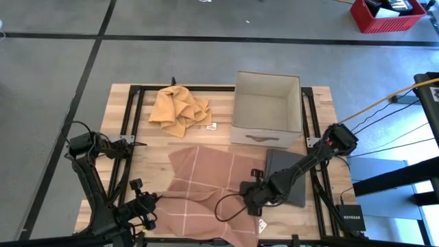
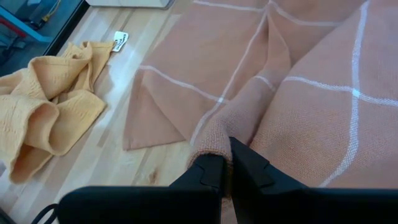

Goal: Fold towel
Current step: Fold the light orange towel

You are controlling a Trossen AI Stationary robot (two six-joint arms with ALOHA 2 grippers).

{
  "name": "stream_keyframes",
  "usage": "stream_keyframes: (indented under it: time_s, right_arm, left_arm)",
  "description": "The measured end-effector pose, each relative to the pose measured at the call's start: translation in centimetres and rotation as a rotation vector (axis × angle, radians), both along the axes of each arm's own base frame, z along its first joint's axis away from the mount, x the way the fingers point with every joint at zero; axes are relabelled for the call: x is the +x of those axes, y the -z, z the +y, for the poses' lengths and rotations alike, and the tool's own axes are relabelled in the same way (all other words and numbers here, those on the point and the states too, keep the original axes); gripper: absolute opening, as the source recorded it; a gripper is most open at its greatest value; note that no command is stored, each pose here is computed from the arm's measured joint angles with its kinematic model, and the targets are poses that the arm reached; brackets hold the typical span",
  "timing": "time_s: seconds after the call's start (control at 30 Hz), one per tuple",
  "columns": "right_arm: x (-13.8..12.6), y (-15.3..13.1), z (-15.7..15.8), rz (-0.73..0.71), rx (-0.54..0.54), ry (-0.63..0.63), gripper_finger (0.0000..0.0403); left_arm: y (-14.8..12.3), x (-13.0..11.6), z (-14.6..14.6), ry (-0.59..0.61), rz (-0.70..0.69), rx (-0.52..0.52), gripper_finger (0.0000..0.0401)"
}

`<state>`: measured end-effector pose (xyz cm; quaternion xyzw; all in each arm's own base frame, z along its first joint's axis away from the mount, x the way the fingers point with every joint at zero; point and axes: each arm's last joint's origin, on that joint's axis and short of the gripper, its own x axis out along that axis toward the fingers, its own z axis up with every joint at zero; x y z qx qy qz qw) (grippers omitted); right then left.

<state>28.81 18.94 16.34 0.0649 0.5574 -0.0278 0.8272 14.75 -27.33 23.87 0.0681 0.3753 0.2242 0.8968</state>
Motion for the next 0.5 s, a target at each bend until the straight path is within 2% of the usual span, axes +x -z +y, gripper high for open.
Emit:
stream_keyframes:
  time_s: [0.23, 0.5]
  right_arm:
    - [0.2, -3.0, 1.1, -0.009, -0.071, -0.001, 0.0010]
    - [-0.1, -1.0, 0.6, -0.041, -0.049, 0.106, 0.0048]
  left_arm:
    - [0.0, 0.0, 0.0, 0.000, 0.000, 0.000, 0.0008]
    - [0.0, 0.0, 0.0, 0.006, 0.004, 0.005, 0.0007]
